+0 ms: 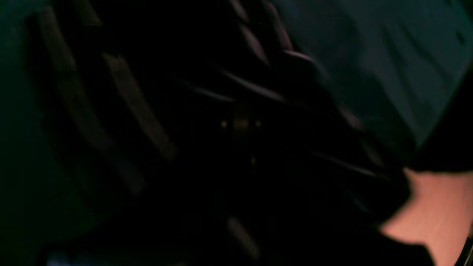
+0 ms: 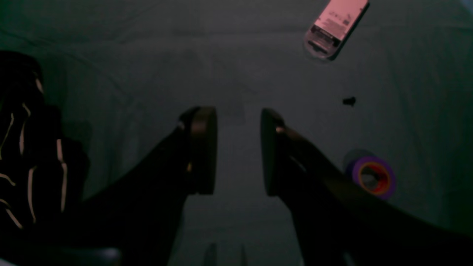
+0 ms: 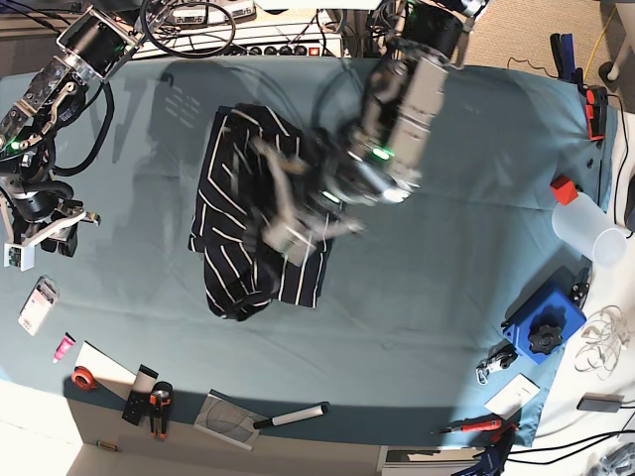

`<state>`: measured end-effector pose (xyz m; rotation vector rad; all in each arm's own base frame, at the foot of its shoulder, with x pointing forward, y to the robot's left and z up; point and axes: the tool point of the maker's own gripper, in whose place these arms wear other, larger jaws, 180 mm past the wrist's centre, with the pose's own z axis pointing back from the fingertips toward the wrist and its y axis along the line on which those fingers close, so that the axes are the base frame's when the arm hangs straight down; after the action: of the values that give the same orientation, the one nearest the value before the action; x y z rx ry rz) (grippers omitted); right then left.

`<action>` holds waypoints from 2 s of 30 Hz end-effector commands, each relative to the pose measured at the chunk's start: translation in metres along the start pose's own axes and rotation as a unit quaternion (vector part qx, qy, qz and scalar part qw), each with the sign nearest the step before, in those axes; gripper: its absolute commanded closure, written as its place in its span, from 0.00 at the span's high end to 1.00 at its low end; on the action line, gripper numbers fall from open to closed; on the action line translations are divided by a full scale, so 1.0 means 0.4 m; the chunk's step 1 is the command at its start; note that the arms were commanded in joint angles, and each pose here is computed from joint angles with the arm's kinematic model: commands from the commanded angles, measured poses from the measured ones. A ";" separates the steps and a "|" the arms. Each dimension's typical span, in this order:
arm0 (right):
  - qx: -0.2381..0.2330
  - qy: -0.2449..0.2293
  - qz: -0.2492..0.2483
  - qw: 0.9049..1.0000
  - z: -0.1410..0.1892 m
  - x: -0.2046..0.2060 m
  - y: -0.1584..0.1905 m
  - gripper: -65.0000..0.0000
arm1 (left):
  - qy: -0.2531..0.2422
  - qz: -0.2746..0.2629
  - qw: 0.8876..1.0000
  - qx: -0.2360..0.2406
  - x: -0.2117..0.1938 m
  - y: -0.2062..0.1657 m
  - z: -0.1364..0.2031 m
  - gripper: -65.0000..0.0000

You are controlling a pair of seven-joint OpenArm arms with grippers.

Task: Layout the t-shirt on the table in an organized manner, then fold the t-shirt properly
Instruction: 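Press and release the folded layer with the left gripper, then grasp the folded shirt's edge with the right gripper and tuck it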

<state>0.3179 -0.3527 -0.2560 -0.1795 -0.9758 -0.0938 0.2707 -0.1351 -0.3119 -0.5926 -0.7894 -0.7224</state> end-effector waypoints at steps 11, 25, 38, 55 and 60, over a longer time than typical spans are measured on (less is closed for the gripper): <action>0.038 -0.047 0.023 0.998 0.014 0.062 0.029 0.31 | 0.031 -0.108 0.993 -0.048 -0.011 -0.178 -0.028 0.00; 0.338 -0.068 0.110 0.932 0.043 0.069 0.457 0.25 | 0.067 -0.037 0.994 0.081 -0.060 0.015 0.029 0.00; 0.443 0.048 0.165 0.880 -0.002 -0.166 0.708 0.25 | 0.074 0.044 0.993 0.075 -0.135 0.109 0.079 0.00; 0.408 0.211 0.092 0.884 0.014 -0.328 0.527 0.25 | 0.074 0.043 0.993 0.075 -0.135 0.109 0.079 0.00; 0.368 0.193 0.077 0.906 0.050 -0.329 0.447 0.25 | 0.074 0.043 0.993 0.075 -0.135 0.109 0.079 0.00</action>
<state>0.2528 -0.1658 -0.3777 0.4803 -0.5393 0.3638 0.2569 -0.0613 -0.3582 -0.4106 -0.6236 -0.6112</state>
